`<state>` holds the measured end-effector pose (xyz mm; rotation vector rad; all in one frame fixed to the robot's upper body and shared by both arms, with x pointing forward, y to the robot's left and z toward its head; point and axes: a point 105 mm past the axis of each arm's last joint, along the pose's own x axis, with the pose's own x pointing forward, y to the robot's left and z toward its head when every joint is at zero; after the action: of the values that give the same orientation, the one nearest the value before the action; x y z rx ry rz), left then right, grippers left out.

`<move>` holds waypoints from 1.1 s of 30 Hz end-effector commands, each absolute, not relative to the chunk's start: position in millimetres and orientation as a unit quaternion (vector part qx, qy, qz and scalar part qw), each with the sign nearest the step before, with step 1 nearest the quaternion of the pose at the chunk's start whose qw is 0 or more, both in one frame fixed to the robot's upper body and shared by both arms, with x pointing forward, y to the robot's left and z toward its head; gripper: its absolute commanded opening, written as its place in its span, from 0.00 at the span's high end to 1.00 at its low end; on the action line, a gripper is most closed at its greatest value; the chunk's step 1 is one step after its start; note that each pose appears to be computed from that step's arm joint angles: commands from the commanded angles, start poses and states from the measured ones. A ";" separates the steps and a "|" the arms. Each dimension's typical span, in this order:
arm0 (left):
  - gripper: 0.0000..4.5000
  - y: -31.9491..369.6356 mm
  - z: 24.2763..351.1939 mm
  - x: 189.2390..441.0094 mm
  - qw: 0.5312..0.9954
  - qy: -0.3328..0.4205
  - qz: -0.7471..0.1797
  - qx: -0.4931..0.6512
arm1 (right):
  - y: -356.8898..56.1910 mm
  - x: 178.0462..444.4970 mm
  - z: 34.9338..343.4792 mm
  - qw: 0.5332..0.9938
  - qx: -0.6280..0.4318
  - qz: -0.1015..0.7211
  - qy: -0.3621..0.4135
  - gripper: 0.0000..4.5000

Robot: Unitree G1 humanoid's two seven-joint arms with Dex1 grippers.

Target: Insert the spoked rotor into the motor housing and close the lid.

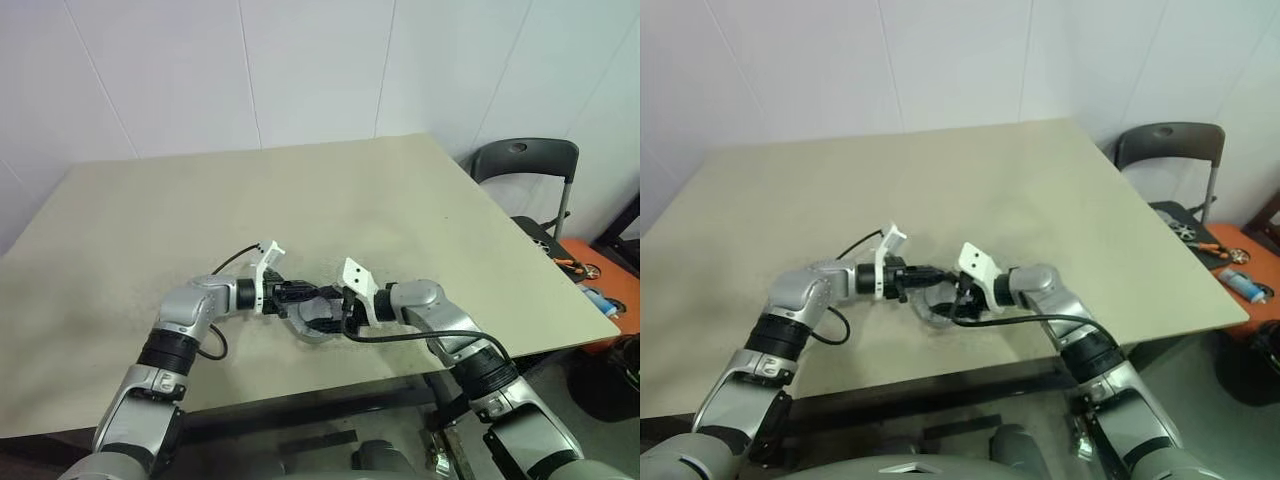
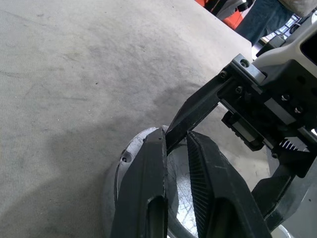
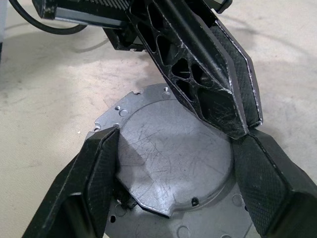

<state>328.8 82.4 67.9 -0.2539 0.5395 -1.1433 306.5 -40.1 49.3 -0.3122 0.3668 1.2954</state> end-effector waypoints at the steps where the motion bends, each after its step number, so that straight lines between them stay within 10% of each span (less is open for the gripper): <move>1: 0.91 80.9 74.6 328.9 0.799 0.241 -0.536 -0.124 | -74.9 287.6 -30.8 0.743 -0.228 0.549 0.308 0.29; 33: 1.00 82.3 36.9 300.8 0.765 0.284 -0.573 -0.077 | -87.1 282.4 -31.2 0.741 -0.168 0.540 0.362 0.29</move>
<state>302.6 76.1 54.5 -0.1917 0.5661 -1.2772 305.9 -41.7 44.3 -0.3222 0.4151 1.2941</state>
